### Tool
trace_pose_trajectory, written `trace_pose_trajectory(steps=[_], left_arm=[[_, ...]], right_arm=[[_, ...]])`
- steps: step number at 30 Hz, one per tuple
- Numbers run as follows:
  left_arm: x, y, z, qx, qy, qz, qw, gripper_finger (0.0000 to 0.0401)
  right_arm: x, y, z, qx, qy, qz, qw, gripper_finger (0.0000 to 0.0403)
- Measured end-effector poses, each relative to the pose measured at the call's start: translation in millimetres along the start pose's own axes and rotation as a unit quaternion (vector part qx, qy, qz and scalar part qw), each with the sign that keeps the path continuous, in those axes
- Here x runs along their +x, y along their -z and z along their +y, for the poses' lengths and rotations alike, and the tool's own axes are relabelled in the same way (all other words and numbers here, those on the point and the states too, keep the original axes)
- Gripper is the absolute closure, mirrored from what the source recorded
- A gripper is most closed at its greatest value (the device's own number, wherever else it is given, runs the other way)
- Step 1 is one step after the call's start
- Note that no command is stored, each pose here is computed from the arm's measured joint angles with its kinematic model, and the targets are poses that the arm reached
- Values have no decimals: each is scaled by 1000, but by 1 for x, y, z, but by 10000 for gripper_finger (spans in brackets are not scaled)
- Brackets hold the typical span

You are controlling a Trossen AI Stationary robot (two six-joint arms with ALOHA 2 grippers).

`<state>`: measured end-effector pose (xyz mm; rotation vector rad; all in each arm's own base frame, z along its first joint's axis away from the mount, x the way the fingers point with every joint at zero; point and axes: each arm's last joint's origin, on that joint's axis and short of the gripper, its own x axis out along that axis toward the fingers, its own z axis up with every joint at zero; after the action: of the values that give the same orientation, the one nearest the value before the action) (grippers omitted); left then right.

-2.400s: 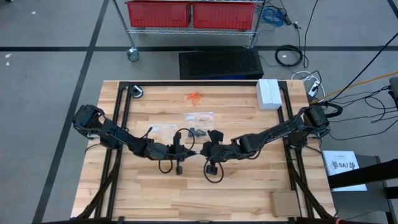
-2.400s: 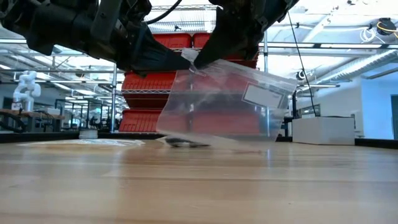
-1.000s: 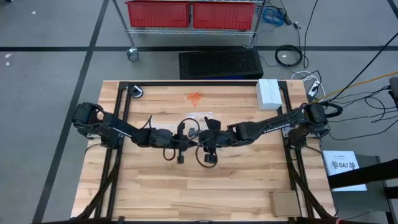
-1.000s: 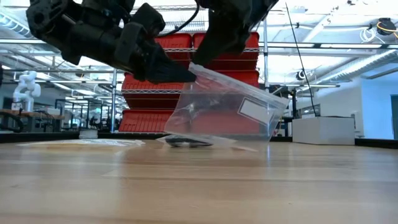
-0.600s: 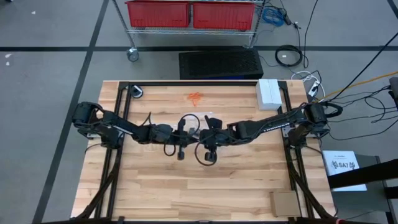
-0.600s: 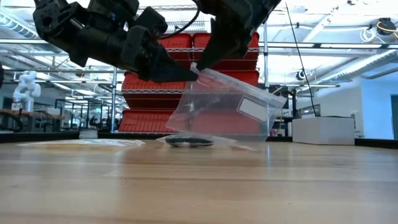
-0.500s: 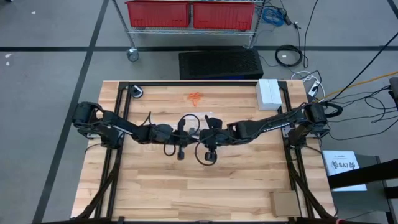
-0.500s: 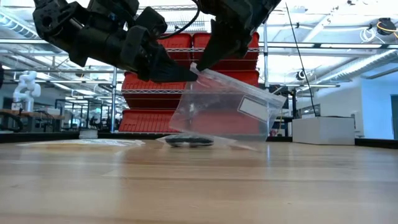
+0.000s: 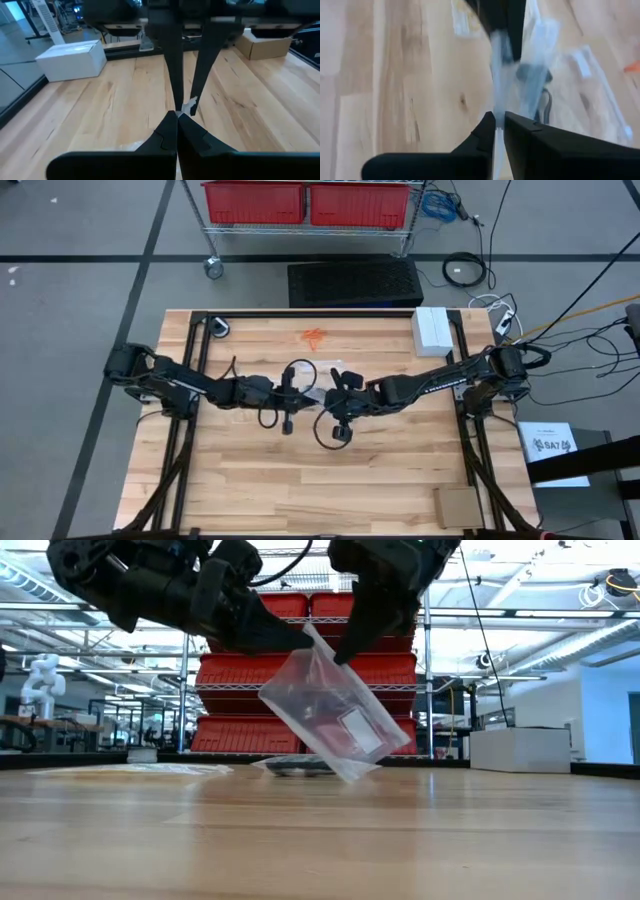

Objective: Sort rubber bands
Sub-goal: Open the zip bag

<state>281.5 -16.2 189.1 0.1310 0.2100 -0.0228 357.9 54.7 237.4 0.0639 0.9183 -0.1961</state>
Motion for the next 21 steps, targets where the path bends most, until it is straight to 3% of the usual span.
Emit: trace_pose_trajectory(steps=[21], left_arm=[[-9, -9, 9, -6, -15, -3, 1000, 401]], right_arm=[[-9, 32, 13, 28, 31, 129, 991, 391]])
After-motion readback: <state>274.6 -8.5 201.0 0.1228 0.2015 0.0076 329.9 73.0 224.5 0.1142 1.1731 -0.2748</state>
